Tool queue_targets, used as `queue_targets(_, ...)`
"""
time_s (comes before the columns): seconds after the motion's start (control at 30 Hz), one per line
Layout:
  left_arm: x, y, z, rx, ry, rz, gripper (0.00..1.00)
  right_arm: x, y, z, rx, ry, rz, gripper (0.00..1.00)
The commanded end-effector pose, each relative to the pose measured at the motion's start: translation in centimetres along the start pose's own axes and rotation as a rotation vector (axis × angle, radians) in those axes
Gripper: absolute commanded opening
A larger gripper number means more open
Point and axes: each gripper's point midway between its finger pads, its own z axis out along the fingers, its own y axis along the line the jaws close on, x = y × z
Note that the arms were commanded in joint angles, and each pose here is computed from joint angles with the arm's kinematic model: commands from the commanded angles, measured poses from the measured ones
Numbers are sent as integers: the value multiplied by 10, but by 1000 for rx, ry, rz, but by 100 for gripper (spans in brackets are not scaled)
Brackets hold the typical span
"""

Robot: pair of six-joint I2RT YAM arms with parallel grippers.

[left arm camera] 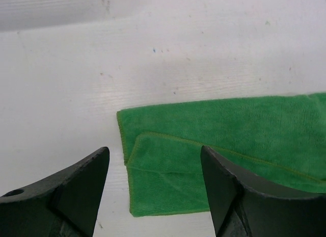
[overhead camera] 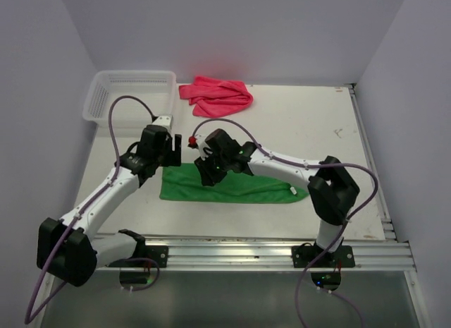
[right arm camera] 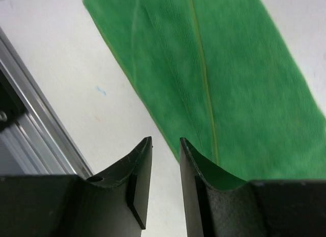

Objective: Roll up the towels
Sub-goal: Fold the towel

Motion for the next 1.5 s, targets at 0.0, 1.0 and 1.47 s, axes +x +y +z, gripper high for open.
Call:
queue_targets(0.0, -43, 25, -32, -64, -185, -147, 76, -41, 21, 24, -113, -68, 25, 32)
queue_targets(1.0, -52, 40, -72, -66, -368, -141, 77, -110, 16, 138, -134, -155, 125, 35)
queue_targets(1.47, -48, 30, -65, -15, -334, -118, 77, -108, 6, 151, -84, -141, 118, 17)
